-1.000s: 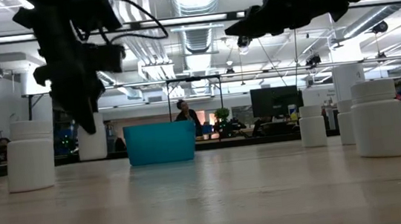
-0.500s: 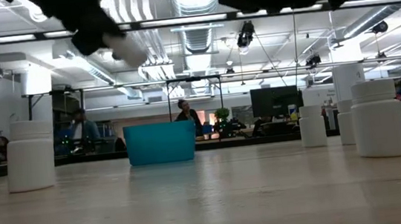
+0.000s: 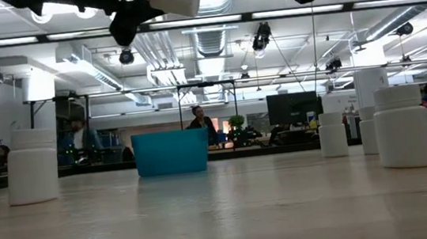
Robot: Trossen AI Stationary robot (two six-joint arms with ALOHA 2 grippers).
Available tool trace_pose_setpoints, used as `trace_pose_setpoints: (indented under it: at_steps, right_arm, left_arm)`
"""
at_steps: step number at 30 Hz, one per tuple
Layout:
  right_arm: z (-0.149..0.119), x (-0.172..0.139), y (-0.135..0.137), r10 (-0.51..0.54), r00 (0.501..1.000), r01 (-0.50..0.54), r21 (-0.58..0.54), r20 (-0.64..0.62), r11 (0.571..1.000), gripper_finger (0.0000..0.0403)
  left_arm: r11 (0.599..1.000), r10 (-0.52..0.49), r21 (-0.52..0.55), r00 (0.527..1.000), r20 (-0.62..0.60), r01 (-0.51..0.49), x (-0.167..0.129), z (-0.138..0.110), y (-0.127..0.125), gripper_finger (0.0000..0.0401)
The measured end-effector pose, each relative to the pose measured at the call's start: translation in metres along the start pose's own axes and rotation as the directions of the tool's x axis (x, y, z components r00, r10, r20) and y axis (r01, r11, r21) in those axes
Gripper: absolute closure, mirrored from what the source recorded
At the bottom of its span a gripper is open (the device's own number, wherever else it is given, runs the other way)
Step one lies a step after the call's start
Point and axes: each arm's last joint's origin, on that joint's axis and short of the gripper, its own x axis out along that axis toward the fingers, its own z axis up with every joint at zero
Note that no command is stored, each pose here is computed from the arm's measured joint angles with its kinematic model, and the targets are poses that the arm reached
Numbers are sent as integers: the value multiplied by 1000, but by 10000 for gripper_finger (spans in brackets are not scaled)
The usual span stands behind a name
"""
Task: Pick and place pill bottles into a basket
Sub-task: Put the white medicine bottle into the blue bin
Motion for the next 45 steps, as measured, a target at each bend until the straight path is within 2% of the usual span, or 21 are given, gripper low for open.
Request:
trace_pose_setpoints:
  at_steps: [9,14,22,28,31,35,39,45]
  right_arm:
    - [8,0,-2,-78,996,76,-33,-43,997,136]
    - [8,0,-3,-94,994,92,-32,-55,995,133]
    - [13,-1,-3,-91,995,90,-29,-37,996,131]
    - [17,-1,-4,-108,993,107,-32,-45,994,132]
    - [17,-1,-4,-124,990,122,-34,-64,992,132]
    - [16,-2,-4,-137,987,134,-34,-84,990,131]
    - [16,-2,-4,-136,987,134,-29,-84,991,135]
    - [15,-2,-4,-133,987,136,19,-88,991,137]
  left_arm:
    - [998,-57,-15,974,218,62,28,-8,1,244]
    - [999,-49,-8,978,202,52,37,-16,3,244]
    - [997,-73,-10,958,277,79,40,-13,2,244]
    - [998,-66,14,961,267,64,36,-14,4,244]
    - [1000,-18,24,976,216,13,30,-12,10,244]
    - [984,140,109,990,31,-143,21,-18,18,244]
    - [951,260,206,957,-130,-231,12,-16,20,244]
    - [915,358,286,900,-249,-284,9,-4,20,244]
